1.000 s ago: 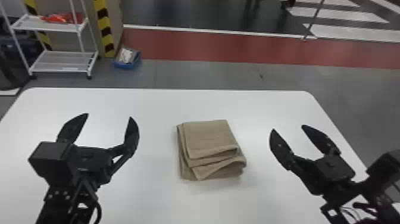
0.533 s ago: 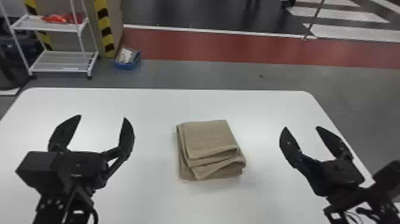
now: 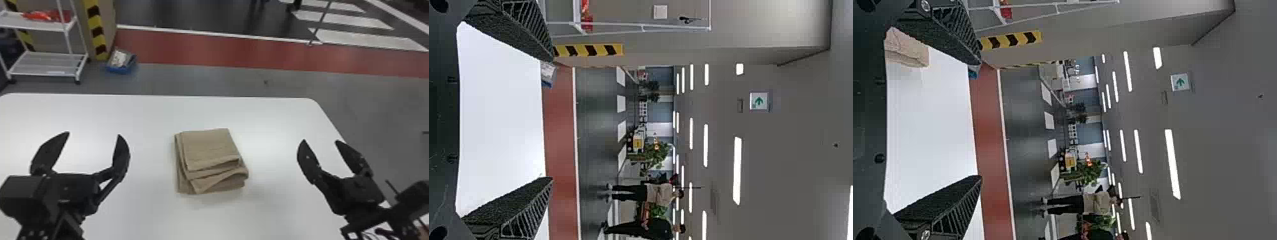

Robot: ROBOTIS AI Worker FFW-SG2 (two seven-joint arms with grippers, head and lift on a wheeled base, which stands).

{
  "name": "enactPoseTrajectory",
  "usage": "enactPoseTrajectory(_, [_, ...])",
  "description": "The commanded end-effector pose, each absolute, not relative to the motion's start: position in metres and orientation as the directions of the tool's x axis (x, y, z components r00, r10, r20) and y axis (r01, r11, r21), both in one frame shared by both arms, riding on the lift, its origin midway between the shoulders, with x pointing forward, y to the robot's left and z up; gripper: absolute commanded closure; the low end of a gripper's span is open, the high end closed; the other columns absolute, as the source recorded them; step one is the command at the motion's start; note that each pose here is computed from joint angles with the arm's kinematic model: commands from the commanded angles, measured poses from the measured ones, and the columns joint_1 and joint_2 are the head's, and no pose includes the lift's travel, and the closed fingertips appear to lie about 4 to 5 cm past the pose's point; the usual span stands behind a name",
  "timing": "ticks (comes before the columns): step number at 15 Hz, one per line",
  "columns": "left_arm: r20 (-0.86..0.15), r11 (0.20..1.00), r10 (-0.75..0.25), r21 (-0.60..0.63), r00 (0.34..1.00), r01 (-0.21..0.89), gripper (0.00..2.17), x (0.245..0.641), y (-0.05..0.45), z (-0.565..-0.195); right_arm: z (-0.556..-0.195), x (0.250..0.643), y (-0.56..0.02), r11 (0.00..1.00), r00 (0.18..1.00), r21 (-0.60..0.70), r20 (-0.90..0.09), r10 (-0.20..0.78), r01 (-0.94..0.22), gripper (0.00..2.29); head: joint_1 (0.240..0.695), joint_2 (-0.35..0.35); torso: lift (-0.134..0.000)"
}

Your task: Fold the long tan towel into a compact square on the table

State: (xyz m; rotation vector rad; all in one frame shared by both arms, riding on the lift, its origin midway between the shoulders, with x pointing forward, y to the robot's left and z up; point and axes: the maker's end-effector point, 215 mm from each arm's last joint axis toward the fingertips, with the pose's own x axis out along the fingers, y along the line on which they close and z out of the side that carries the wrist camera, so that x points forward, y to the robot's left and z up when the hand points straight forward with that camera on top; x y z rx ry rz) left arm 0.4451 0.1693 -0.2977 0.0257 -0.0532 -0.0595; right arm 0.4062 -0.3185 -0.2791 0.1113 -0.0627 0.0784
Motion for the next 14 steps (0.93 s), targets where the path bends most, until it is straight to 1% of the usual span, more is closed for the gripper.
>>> enactPoseTrajectory(1, [0.068, 0.998, -0.055, 0.019, 0.996, 0.054, 0.03, 0.441, 0.168, -0.293, -0.271, 0.399, -0.316, 0.992, 0.993, 0.095, 0.09, 0.077, -0.086, 0.07, 0.695, -0.195, -0.125])
enactPoseTrajectory(3, [0.109, 1.0, -0.027, -0.003, 0.994, 0.028, 0.04, 0.435, 0.173, -0.282, -0.266, 0.393, -0.312, 0.992, 0.991, 0.091, 0.109, 0.081, -0.091, 0.07, 0.695, -0.196, -0.125])
enactPoseTrajectory(4, [0.115, 1.0, -0.021, -0.008, 0.993, 0.022, 0.04, 0.433, 0.174, -0.28, -0.266, 0.39, -0.312, 0.992, 0.991, 0.089, 0.111, 0.08, -0.091, 0.07, 0.695, -0.193, -0.125])
enactPoseTrajectory(9, [0.099, 0.999, -0.036, -0.004, 0.994, 0.036, 0.05, 0.43, 0.171, -0.286, -0.267, 0.386, -0.318, 0.992, 0.991, 0.102, 0.112, 0.068, -0.08, 0.07, 0.695, -0.194, -0.125])
enactPoseTrajectory(12, [0.074, 0.999, -0.041, 0.006, 0.996, 0.041, 0.05, 0.431, 0.171, -0.291, -0.263, 0.387, -0.313, 0.99, 0.99, 0.104, 0.118, 0.078, -0.09, 0.06, 0.695, -0.201, -0.125])
enactPoseTrajectory(14, [0.079, 0.999, -0.042, 0.004, 0.996, 0.042, 0.05, 0.431, 0.17, -0.288, -0.263, 0.389, -0.302, 0.988, 0.989, 0.115, 0.115, 0.095, -0.108, 0.06, 0.695, -0.197, -0.125])
